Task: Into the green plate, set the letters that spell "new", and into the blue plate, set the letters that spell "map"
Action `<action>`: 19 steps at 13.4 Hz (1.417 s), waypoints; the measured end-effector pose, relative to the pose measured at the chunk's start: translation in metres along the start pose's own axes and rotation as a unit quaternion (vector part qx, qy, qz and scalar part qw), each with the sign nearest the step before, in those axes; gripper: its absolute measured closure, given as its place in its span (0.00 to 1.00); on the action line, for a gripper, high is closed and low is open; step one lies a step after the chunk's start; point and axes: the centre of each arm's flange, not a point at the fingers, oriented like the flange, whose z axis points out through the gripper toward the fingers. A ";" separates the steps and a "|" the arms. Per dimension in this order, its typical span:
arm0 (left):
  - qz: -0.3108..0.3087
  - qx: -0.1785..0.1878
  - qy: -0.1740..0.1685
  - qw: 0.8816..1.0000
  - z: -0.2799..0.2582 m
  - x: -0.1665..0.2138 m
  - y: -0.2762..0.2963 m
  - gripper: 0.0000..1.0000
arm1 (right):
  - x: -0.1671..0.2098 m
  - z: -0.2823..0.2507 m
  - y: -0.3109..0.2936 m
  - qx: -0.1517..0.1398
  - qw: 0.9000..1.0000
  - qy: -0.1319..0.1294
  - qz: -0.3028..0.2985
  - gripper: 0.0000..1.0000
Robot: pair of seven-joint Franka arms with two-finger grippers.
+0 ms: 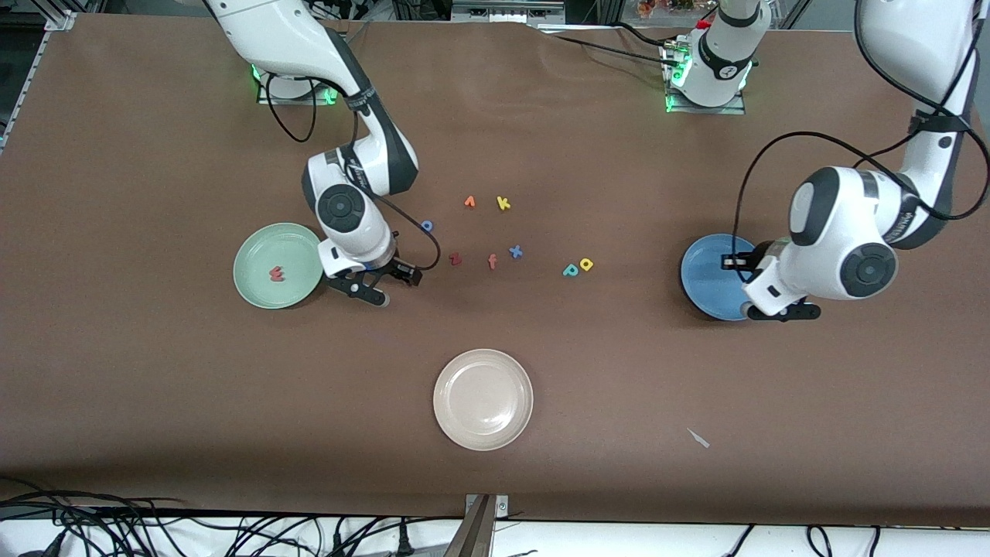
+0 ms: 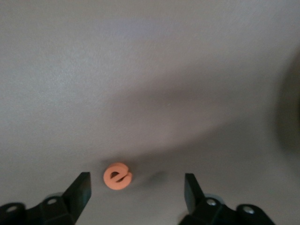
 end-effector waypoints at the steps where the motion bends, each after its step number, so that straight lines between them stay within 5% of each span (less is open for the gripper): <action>1: 0.003 0.002 -0.004 1.000 0.008 0.003 -0.008 0.59 | -0.004 0.004 -0.004 0.002 1.000 0.004 0.004 0.12; 9: 0.010 0.001 -0.037 0.999 0.078 0.028 -0.011 0.59 | -0.011 0.021 -0.011 0.005 1.000 0.011 0.001 0.22; 10: 0.010 0.001 -0.035 0.999 0.077 0.029 -0.011 0.59 | -0.013 0.024 -0.012 0.005 1.000 0.011 0.000 0.32; 13: 0.013 0.000 -0.020 1.000 0.063 0.033 -0.008 0.34 | -0.012 0.020 -0.016 0.010 1.000 0.015 -0.003 0.66; 14: 0.015 -0.001 -0.010 1.000 0.052 0.035 -0.005 0.23 | -0.012 0.019 -0.016 0.010 1.000 0.015 -0.007 0.70; 16: 0.020 -0.001 0.009 1.000 0.024 0.034 0.006 0.04 | -0.009 0.015 -0.019 0.010 1.000 0.016 -0.025 0.70; 19: -0.004 -0.001 0.023 1.000 -0.012 0.018 0.047 0.00 | 0.014 -0.011 -0.014 -0.019 0.998 -0.006 -0.056 0.70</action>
